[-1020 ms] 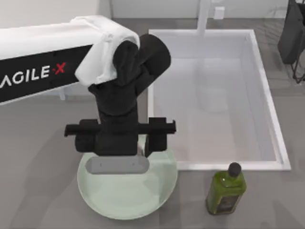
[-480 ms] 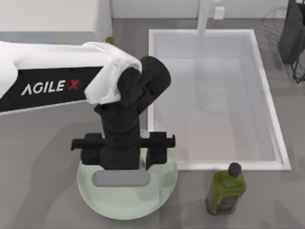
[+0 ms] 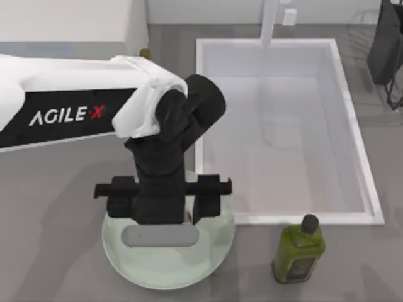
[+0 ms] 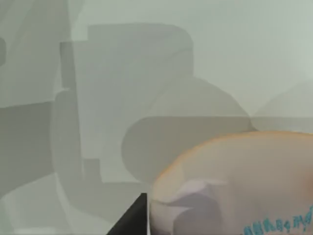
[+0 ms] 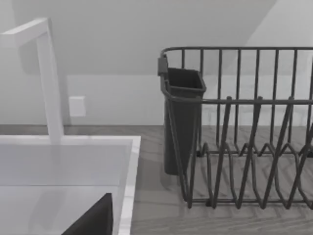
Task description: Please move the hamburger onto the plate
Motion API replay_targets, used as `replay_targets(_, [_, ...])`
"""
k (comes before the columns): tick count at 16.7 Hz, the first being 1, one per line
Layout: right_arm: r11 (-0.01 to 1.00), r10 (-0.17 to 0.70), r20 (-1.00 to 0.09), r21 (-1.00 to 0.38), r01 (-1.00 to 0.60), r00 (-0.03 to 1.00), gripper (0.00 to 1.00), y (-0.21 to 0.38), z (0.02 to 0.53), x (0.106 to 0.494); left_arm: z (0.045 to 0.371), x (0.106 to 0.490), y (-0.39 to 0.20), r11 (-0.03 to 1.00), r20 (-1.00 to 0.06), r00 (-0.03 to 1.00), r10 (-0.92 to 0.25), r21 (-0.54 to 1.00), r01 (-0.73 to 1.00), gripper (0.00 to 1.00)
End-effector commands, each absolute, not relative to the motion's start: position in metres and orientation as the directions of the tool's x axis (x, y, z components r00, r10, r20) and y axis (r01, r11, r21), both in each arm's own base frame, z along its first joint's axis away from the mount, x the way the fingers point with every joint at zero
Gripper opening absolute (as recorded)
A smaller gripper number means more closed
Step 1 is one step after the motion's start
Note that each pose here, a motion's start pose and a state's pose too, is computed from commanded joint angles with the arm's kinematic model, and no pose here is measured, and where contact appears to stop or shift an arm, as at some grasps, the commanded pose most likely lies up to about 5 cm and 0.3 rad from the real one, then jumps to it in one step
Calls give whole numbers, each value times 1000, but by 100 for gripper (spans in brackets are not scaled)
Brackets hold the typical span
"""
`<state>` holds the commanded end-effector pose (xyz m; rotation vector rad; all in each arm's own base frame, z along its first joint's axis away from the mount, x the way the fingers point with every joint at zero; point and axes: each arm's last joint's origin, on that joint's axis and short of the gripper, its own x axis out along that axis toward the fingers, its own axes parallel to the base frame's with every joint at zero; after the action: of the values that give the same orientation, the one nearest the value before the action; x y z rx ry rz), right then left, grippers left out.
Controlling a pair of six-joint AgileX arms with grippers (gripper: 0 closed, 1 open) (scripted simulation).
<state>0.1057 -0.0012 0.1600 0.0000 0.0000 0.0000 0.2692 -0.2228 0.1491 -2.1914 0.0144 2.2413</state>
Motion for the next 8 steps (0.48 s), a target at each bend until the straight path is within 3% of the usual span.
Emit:
replay_targets(7, [1000, 0, 0, 0, 0, 1000, 100, -1, 160, 106, 149, 269, -223, -1000, -1000, -23, -1, 2, -11, 98])
replay_targets(8, [1000, 0, 0, 0, 0, 1000, 100, -1, 160, 106, 149, 269, -223, -1000, -1000, -23, -1, 2, -11, 100])
